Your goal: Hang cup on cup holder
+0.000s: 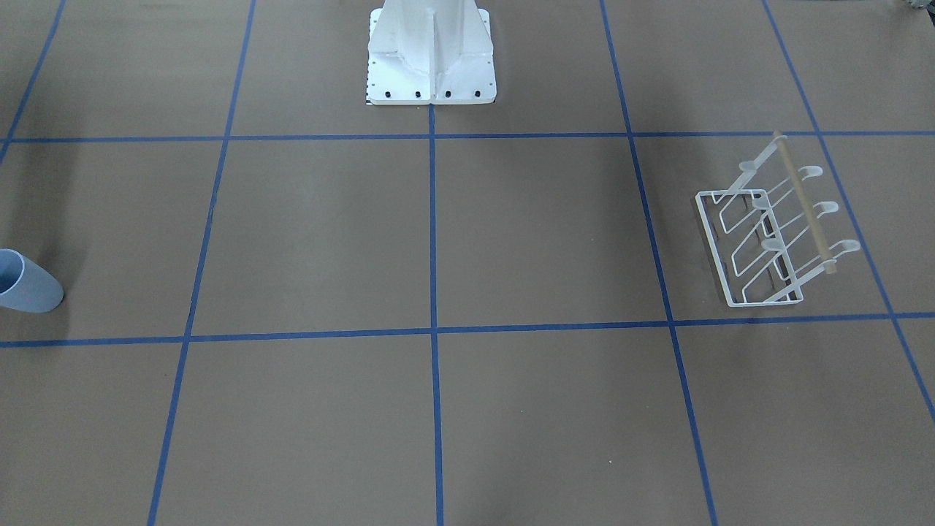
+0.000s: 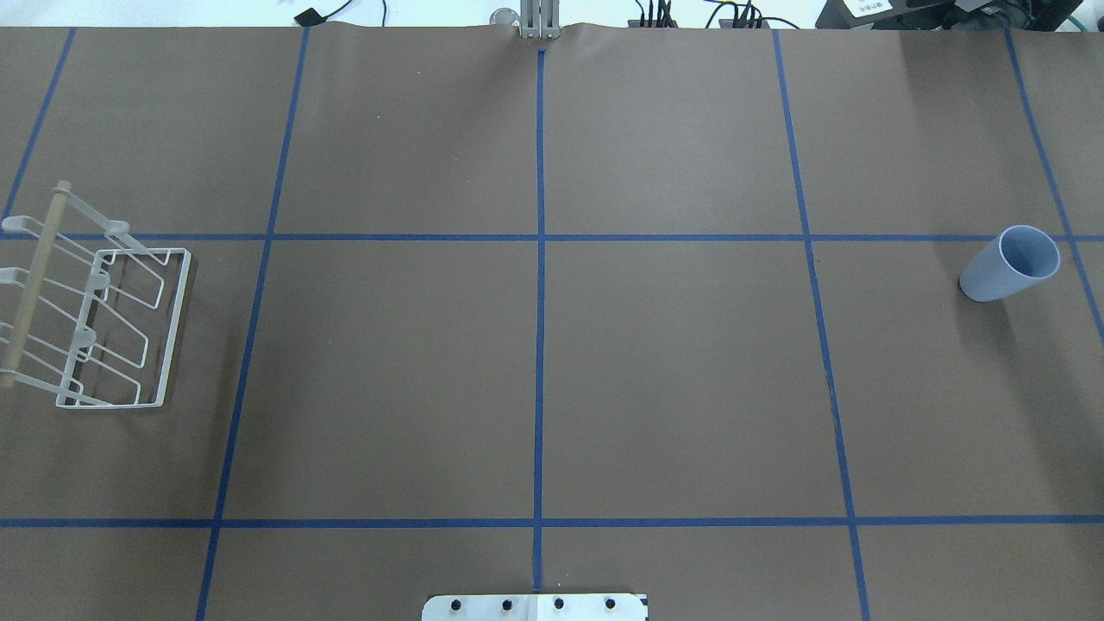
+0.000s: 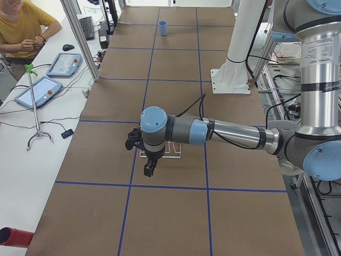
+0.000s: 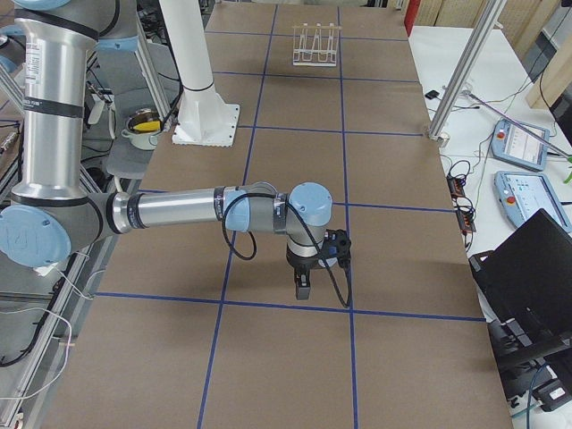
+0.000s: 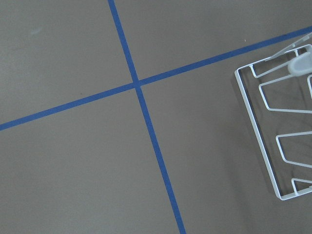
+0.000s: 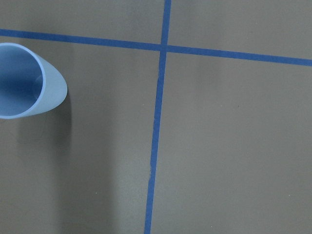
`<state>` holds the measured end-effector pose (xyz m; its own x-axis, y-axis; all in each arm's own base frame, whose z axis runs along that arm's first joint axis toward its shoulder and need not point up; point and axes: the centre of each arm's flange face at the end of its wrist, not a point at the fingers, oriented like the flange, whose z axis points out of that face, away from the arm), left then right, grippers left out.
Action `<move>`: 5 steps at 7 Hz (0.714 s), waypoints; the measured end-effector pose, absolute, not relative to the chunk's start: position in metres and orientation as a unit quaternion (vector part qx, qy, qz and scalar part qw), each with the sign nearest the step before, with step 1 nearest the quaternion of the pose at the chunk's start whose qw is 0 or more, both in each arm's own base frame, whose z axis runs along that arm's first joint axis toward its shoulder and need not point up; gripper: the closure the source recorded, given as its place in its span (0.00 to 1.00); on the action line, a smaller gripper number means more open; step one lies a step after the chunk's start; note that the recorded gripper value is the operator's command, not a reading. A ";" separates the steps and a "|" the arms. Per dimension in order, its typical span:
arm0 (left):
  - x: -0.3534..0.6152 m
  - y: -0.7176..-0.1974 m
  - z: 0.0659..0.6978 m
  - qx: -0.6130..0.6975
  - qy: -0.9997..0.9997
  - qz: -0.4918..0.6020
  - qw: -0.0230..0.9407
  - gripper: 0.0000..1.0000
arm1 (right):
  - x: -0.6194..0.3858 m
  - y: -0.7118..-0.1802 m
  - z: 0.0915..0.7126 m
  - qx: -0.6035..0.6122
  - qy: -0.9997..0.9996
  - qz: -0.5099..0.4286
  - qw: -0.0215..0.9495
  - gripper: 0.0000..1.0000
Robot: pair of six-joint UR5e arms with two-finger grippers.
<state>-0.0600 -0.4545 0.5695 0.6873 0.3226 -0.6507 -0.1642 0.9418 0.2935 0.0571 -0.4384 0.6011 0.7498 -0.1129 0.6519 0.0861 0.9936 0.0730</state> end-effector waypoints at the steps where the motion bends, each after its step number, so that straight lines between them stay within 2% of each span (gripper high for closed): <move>1: -0.061 -0.459 0.556 0.120 0.370 0.137 0.911 0.01 | 0.056 -0.448 0.586 0.053 -0.350 -0.064 0.933 0.00; 5: -0.060 -0.466 0.539 0.136 0.382 0.141 0.903 0.01 | 0.033 -0.482 0.548 0.137 -0.373 -0.110 0.911 0.00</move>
<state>-0.0603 -0.4659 0.5392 0.6692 0.3578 -0.6513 -0.1501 0.9235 0.3531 0.0326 -0.4824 0.5477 0.6982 -0.3027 0.6488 0.0985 0.9382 0.3318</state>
